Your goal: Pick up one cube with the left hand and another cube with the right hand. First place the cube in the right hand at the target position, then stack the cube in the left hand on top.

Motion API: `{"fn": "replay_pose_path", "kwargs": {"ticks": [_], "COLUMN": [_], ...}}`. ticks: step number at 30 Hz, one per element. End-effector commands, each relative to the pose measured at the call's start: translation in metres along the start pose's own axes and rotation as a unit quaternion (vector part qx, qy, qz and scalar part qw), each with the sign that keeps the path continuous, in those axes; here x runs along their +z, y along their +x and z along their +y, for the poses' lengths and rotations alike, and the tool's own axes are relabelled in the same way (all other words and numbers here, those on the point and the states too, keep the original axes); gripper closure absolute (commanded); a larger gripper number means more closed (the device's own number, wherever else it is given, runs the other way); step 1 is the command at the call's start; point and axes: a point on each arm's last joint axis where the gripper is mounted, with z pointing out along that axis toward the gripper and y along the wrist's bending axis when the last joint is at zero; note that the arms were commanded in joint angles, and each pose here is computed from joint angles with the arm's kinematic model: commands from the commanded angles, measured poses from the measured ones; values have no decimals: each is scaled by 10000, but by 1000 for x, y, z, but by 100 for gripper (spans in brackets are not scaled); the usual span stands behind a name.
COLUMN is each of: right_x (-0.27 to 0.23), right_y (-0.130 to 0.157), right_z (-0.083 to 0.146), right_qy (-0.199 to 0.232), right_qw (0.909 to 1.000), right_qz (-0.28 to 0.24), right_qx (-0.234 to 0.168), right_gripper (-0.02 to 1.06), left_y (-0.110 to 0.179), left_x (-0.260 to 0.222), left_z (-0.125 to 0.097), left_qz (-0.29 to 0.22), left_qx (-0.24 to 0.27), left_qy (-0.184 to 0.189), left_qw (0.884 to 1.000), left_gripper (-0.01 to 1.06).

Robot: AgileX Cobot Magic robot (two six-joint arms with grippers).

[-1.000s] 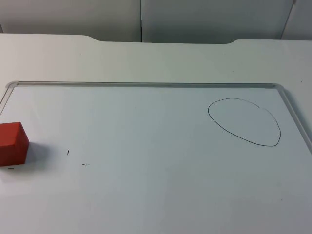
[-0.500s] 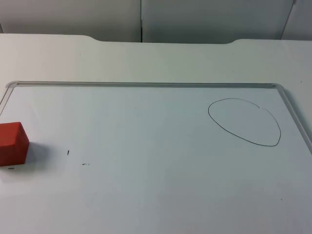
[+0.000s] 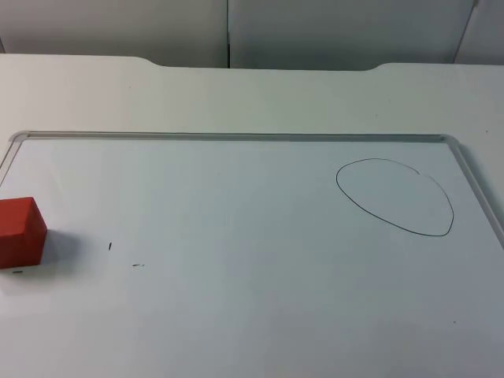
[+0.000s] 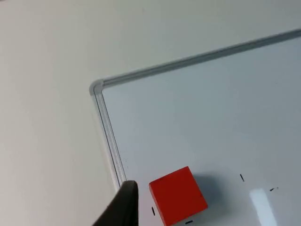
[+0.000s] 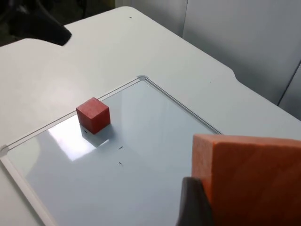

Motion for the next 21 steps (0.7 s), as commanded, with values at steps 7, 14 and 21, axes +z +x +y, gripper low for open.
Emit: {"fn": "replay_pose_path", "kwargs": {"ticks": [7, 14, 21], "right_x": [4, 4, 4], "right_y": [2, 2, 2], "right_z": [1, 1, 1], "right_qy": [17, 17, 20], "right_qw": [9998, 9998, 9998], "right_qz": [-172, -172, -183], "right_qx": [-16, -16, -16], "right_gripper": [105, 105, 105], "left_y": [6, 17, 23], "left_x": [83, 134, 161], "left_z": [19, 27, 31], "left_qz": [807, 1450, 1792], "left_qx": [-656, -835, -876], "left_qy": [-78, -49, -6], "left_qw": [9946, 9859, 9799], "left_gripper": [1, 1, 1]}}
